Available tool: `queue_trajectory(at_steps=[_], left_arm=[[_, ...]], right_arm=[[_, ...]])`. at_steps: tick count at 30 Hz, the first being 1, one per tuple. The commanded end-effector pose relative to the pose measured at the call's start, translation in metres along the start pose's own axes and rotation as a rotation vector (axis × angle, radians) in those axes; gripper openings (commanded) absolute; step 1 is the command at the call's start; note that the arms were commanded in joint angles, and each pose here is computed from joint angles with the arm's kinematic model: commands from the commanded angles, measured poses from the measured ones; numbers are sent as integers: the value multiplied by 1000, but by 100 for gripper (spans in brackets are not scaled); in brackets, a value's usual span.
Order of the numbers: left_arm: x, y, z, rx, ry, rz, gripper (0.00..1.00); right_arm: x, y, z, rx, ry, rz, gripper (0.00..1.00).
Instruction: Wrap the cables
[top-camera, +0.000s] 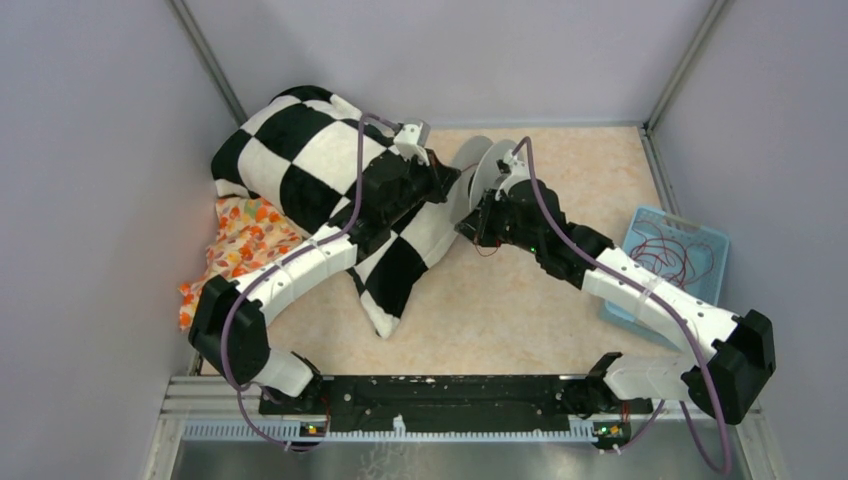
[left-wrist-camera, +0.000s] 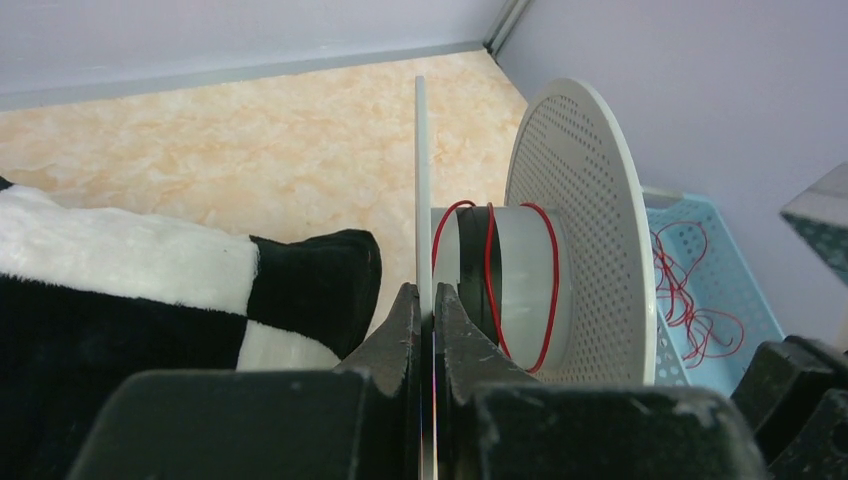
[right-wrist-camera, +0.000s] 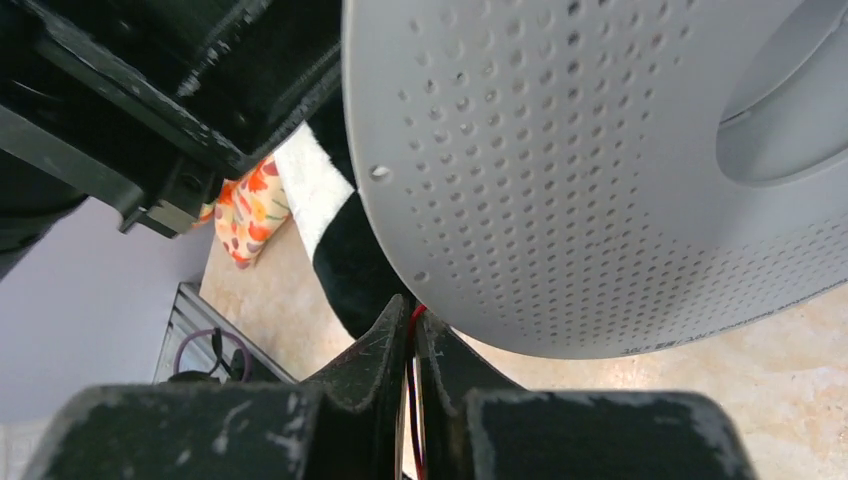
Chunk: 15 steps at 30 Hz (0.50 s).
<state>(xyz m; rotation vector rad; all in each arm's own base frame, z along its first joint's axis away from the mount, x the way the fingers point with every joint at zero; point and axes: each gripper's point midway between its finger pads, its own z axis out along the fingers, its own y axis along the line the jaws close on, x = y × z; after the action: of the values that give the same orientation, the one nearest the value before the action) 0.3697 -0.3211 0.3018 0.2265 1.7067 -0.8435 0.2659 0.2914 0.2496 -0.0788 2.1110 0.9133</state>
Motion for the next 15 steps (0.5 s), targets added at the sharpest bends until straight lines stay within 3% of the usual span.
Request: queue_trajectory(at_steps=[1, 15], left_arm=[[-37, -36, -10, 164, -141, 62, 0], [-19, -54, -18, 299, -57, 194, 0]], right_arm=[[-35, 20, -12, -36, -124, 3, 7], [-49, 10, -24, -43, -175, 74, 24]])
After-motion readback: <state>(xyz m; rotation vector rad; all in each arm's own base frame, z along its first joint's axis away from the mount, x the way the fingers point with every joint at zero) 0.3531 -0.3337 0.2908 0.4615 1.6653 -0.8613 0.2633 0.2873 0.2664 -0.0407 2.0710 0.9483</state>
